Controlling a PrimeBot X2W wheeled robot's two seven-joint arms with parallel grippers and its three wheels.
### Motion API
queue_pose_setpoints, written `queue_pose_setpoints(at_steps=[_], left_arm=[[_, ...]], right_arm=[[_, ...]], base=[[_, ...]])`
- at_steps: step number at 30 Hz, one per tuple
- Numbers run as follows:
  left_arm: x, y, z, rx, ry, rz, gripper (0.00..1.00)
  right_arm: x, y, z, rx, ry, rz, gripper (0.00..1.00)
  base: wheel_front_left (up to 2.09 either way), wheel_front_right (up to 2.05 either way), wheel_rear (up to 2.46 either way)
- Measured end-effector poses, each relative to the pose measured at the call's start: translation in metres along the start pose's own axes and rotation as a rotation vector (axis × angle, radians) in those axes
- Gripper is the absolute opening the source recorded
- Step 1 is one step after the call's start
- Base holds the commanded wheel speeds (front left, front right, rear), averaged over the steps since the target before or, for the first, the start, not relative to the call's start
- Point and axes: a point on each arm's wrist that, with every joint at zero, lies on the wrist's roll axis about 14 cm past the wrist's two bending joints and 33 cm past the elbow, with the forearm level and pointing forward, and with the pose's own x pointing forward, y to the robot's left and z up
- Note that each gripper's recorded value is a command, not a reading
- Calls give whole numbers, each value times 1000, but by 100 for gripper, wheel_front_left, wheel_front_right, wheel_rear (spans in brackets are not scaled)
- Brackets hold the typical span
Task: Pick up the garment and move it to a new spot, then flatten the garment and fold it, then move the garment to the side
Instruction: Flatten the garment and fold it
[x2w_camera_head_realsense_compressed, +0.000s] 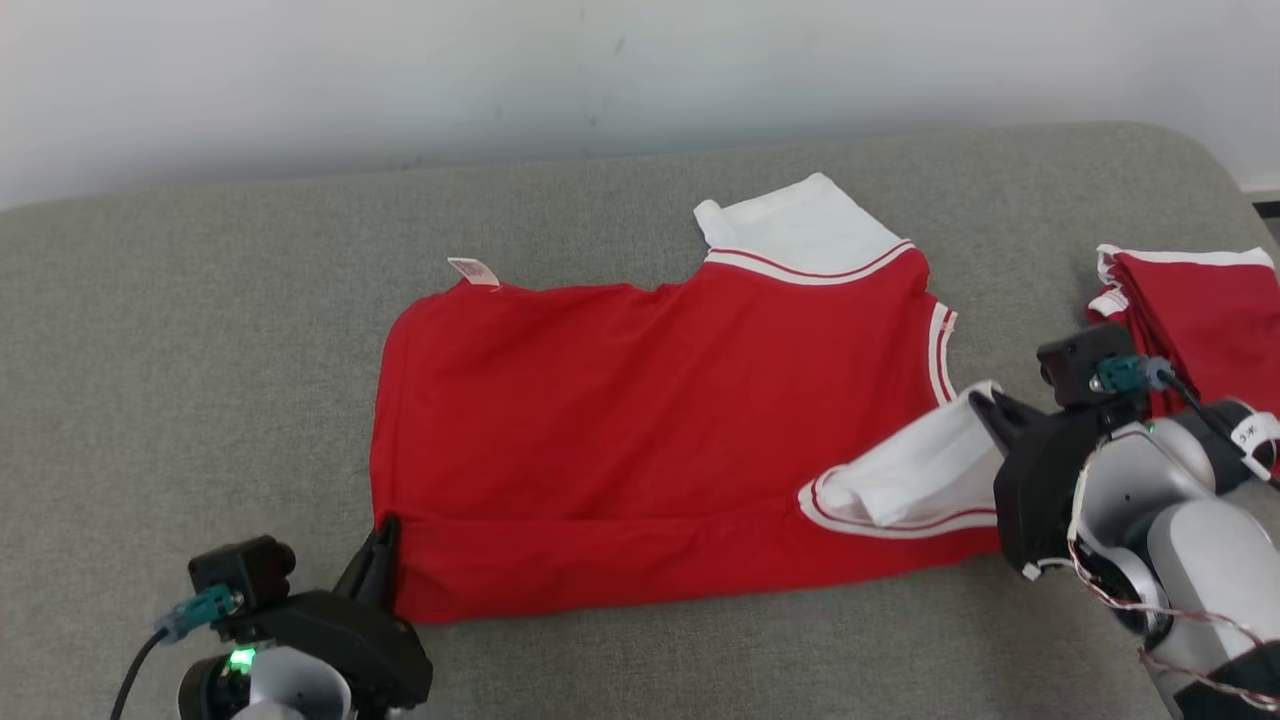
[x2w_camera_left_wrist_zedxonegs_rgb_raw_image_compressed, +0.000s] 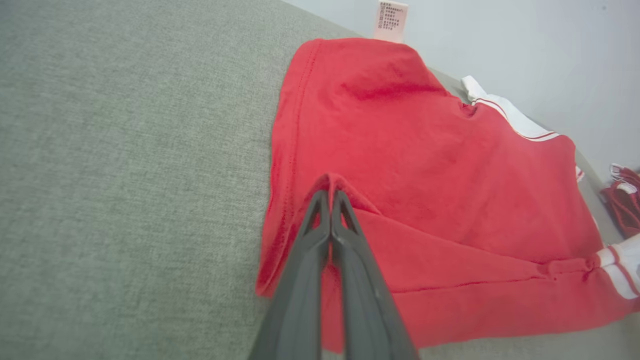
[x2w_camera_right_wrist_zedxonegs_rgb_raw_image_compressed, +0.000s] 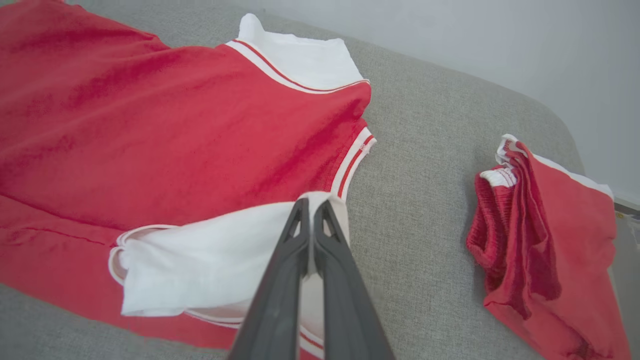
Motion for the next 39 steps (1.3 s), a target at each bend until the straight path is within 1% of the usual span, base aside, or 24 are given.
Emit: queue_pose_setpoints(at_steps=[5,10,15,27,28,29,30,35,36,39], left_arm=[[13,7,0,7,-5,21,0],[20,13,1,5,-17,35,0],[21,18,2,5,-24,51,0],[33,13,6,20,-35,40,0],[33,12,6,23,-35,38,10],[33,11,7,29,-40,38,48],[33,11,8,32,-47,40,100],[31,12,10,47,-64,45,100],[28,12,13,60,-81,45,100],[18,18,15,89,-107,59,100]], right_arm=[[18,-5,11,-31,-35,-7,0],[30,-11,15,-36,-58,-19,0],[36,-9,19,-28,-85,-17,0],[49,-12,17,-19,-85,-39,0],[49,-13,17,-16,-87,-45,74],[50,-12,17,-13,-90,-47,100],[51,-11,18,-6,-96,-45,100],[50,-1,30,22,-169,-33,100],[46,-1,36,31,-204,-35,100],[40,-4,42,64,-241,-43,100]], base=[[0,0,0],[0,0,0],[0,0,0],[0,0,0],[0,0,0],[0,0,0],[0,0,0],[0,0,0],[0,0,0],[0,0,0]])
